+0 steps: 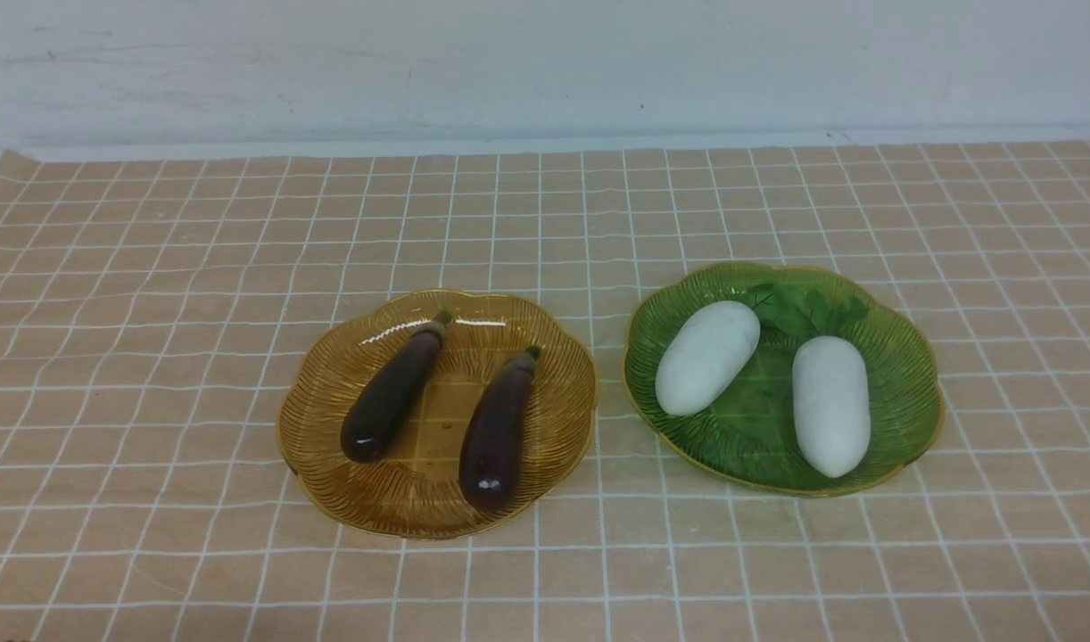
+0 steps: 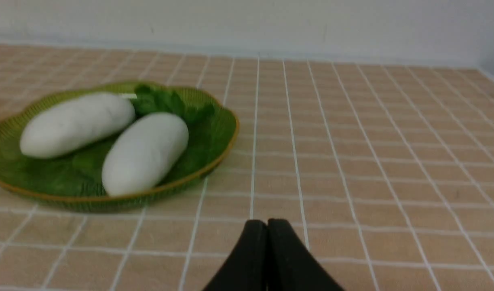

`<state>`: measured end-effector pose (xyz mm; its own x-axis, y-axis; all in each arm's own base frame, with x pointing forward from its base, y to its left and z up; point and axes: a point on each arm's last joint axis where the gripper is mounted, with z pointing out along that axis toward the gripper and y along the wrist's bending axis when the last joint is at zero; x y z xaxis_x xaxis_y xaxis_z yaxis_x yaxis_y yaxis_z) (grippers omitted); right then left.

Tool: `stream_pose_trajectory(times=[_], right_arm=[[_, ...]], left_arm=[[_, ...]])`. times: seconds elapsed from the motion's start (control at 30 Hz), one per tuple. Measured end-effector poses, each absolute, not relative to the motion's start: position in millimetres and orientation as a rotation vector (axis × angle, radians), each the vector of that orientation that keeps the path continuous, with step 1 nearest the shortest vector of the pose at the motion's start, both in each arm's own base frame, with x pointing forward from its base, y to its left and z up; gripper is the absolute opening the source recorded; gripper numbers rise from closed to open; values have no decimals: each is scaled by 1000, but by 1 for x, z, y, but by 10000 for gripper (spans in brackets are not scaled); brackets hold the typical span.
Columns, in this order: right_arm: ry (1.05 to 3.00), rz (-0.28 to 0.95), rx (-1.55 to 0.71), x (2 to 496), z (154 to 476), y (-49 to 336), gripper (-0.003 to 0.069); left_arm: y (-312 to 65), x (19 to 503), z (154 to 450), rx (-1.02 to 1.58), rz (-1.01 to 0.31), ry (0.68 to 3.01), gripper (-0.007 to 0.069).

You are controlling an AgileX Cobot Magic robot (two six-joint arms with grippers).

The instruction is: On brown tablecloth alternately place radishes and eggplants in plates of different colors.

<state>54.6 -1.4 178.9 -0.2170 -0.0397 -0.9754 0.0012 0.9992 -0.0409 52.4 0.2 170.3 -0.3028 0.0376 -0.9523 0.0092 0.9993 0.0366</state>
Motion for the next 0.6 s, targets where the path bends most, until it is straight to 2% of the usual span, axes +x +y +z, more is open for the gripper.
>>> stream_pose_trajectory(times=[0.6], right_arm=[[1789, -29, -11, 55, 179, -2, -15]], left_arm=[[0, 52, 170, 32, 28, 1878, -4]])
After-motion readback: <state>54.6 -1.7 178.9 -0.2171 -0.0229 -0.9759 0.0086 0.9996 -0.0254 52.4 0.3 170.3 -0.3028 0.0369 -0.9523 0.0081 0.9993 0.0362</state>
